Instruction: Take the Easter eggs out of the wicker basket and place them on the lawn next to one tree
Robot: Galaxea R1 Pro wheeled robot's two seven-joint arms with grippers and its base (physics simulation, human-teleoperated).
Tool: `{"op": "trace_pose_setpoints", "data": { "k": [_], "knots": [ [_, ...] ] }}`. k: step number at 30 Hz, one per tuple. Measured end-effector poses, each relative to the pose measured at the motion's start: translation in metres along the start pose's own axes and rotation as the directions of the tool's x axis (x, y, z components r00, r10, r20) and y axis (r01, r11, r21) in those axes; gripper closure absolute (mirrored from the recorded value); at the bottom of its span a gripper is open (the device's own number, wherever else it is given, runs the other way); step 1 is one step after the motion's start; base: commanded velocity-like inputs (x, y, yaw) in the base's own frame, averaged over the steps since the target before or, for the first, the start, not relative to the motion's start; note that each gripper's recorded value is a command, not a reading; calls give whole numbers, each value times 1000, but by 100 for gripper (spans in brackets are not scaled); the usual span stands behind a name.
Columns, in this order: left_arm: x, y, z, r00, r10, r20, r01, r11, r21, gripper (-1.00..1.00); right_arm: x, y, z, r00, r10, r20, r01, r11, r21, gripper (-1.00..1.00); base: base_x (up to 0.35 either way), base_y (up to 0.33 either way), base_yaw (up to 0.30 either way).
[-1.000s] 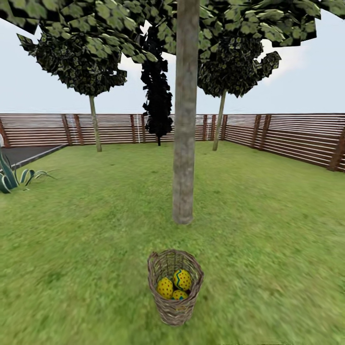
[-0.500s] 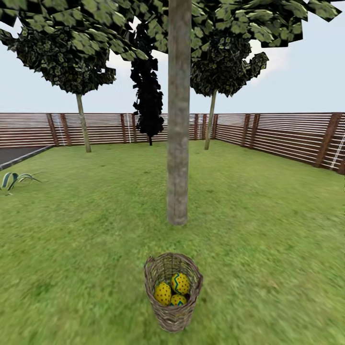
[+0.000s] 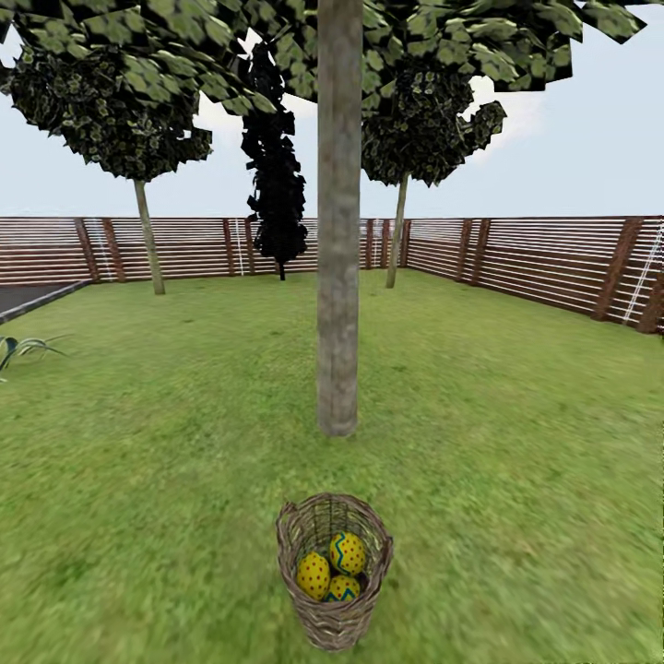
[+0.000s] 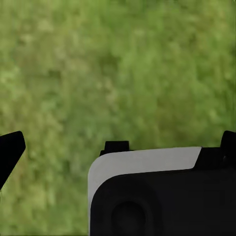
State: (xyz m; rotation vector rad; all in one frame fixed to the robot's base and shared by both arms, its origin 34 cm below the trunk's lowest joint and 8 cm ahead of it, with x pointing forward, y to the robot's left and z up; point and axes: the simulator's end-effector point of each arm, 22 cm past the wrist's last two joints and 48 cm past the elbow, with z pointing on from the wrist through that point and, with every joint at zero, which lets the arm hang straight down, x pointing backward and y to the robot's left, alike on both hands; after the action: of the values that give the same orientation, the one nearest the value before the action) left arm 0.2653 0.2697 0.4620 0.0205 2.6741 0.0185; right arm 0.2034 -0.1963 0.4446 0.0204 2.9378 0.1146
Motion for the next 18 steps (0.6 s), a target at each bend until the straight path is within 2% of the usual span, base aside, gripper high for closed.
{"op": "trace_pose_setpoints", "data": {
  "k": [7,18],
  "knots": [
    [0,0,0,1000,0,0,0,1000,0,-100,0,0,0,1000,0,0,0,1000,0,-100,75,37,-63],
    [-1,1,0,1000,1,2,-1,1000,-4,-100,0,0,0,1000,0,0,0,1000,0,-100,143,91,-7]
  ]
}}
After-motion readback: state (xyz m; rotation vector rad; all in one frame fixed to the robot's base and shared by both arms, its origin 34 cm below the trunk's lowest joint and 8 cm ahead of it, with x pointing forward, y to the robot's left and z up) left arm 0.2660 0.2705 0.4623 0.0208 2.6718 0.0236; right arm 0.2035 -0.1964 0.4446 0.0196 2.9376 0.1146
